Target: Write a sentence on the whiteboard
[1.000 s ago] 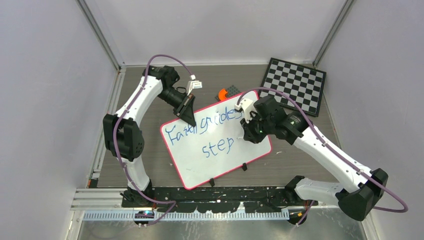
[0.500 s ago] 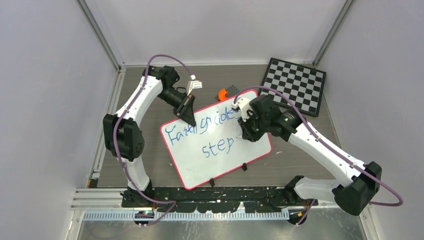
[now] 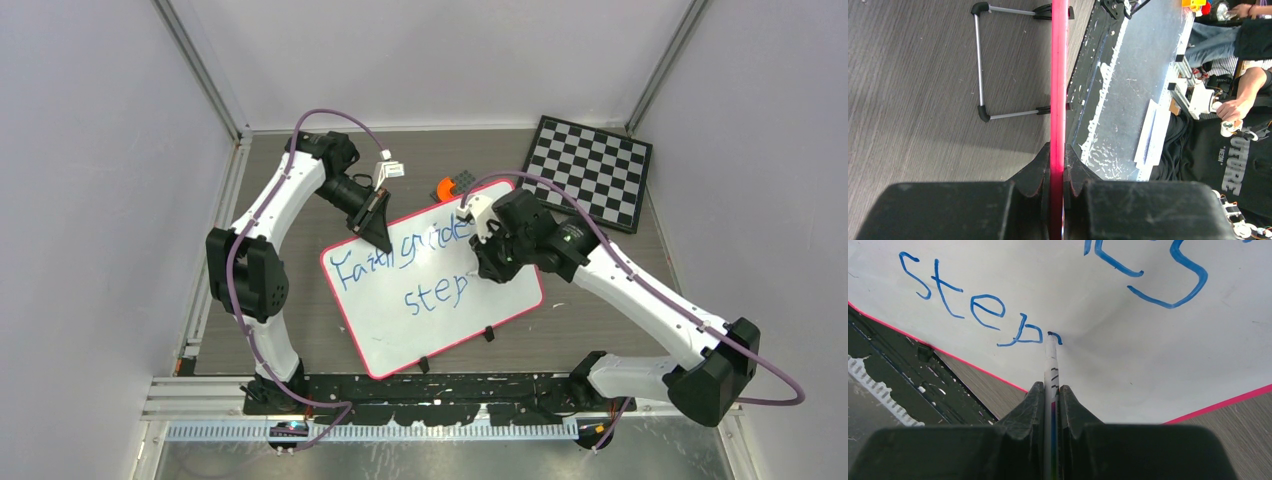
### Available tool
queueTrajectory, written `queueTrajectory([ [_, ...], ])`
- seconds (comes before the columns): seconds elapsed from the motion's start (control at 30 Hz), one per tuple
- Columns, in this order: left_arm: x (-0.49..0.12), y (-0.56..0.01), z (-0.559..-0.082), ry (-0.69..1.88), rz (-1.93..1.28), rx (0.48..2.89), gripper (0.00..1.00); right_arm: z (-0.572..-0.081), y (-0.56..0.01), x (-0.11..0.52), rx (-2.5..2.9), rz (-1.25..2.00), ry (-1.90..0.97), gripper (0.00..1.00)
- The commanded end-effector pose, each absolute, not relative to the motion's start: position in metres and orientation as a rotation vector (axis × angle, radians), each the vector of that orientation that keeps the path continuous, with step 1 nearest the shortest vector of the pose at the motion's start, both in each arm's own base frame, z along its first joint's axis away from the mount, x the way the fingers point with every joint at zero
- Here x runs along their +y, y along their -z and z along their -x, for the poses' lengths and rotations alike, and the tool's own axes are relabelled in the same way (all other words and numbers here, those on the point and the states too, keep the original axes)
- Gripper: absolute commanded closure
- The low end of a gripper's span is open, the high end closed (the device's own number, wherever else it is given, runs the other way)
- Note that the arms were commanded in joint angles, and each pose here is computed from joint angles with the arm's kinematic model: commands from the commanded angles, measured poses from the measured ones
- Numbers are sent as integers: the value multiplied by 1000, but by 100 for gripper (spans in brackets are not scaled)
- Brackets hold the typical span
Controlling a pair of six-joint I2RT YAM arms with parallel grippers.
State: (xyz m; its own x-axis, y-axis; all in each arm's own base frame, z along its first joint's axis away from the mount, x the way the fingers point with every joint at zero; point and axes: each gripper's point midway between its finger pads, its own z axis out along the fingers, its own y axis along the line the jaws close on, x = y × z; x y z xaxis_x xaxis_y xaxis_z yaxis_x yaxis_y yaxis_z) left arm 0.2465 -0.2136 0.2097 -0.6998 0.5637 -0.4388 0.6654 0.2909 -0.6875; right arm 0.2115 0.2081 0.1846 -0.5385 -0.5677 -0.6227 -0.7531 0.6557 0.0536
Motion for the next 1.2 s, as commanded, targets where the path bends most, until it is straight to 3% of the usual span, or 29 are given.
queueTrajectory([
  [0.0, -206, -190, -253, 1269, -1242, 2464, 100, -219, -186, 212, 2260, 1035, -406, 100],
  [0.67, -206, -189, -253, 1268, -1242, 2467, 100, -205, -165, 177, 2313, 1077, -256, 100],
  [1.17, -205, -189, -254, 1257, -1243, 2470, 100, -200, -176, 224, 2247, 1173, -401, 100],
])
